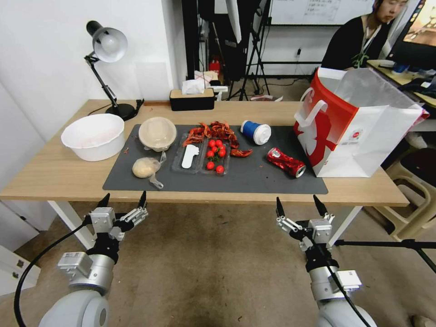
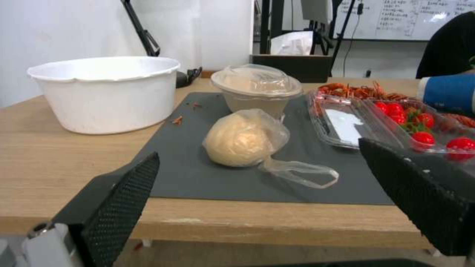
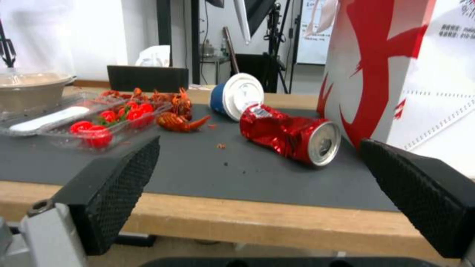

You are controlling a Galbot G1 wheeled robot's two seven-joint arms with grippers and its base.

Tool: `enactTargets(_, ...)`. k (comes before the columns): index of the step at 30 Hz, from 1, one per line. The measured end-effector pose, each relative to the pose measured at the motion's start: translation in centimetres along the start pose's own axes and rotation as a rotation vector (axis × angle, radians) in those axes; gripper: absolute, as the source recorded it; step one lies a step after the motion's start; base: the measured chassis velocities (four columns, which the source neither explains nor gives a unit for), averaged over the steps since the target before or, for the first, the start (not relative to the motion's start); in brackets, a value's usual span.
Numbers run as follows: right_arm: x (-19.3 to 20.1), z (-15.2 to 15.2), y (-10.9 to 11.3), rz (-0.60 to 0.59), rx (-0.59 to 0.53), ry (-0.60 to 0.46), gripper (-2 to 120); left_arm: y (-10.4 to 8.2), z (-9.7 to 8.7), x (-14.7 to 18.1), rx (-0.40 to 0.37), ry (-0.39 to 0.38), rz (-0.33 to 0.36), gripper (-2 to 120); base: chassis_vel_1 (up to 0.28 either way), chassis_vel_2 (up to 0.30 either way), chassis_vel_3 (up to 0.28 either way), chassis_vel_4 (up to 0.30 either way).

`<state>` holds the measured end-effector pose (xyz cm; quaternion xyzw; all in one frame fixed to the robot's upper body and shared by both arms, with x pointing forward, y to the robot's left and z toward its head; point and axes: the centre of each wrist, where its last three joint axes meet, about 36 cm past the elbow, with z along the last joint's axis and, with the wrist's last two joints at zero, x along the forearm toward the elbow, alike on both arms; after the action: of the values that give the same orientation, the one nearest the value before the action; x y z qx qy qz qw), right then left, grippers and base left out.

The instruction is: Pick up the trash from the table and place it into the takeout bag.

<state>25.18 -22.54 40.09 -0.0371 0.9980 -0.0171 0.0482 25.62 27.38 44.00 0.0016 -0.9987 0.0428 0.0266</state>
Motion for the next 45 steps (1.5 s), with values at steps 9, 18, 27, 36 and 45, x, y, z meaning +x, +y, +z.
enactTargets(9,-1.2,0.9,-0.2,0.043,-0.005,0.015,100,0.2,0.6,-0.1,0.0,0.002,-0.005,100,0.0,0.0,0.0,0.0)
enactTargets(18,-5.5,0.5,-3.2,0.033,-0.076,0.04,100,0.3,1.0,-0.3,0.001,0.006,-0.004,100,0.0,0.0,0.0,0.0)
enactTargets(27,-8.8,2.3,-7.0,-0.06,-0.102,0.08,100,0.4,1.3,-0.5,0.002,0.009,-0.007,100,0.0,0.0,0.0,0.0)
enactTargets(36,-11.9,2.9,-10.1,-0.154,-0.124,0.057,100,0.5,1.4,-0.5,0.001,0.009,-0.014,100,0.0,0.0,0.0,0.0)
enactTargets(45,-12.9,2.9,-10.9,-0.168,-0.118,0.05,100,0.5,1.5,-0.4,0.0,0.008,-0.017,100,0.0,0.0,0.0,0.0)
